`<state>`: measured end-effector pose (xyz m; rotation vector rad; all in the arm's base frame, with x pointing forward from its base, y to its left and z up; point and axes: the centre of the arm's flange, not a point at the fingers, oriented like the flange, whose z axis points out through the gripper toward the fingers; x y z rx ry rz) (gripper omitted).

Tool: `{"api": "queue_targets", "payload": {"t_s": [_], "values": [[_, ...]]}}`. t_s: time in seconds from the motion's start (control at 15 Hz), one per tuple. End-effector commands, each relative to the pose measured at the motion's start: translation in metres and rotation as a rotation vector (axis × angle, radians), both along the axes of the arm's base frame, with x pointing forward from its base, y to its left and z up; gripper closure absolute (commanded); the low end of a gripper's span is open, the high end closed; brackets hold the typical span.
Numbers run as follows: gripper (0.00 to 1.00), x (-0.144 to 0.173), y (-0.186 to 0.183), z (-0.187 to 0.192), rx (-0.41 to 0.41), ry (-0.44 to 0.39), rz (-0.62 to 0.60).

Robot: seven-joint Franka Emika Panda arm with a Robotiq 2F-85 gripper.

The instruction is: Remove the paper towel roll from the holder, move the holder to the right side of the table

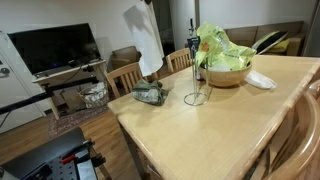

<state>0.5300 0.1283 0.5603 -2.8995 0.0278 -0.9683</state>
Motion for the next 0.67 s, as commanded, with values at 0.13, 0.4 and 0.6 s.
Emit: {"api": "queue_targets", "payload": {"t_s": [0.13, 0.4, 0.6], "values": [[1.0, 0.0, 0.001, -0.005, -0.006, -0.012, 0.005], [1.0, 0.003, 0.01, -0.032, -0.077, -0.016, 0.026], [1.0, 0.01, 0.015, -0.052, -0.109, -0.023, 0.052]]}}
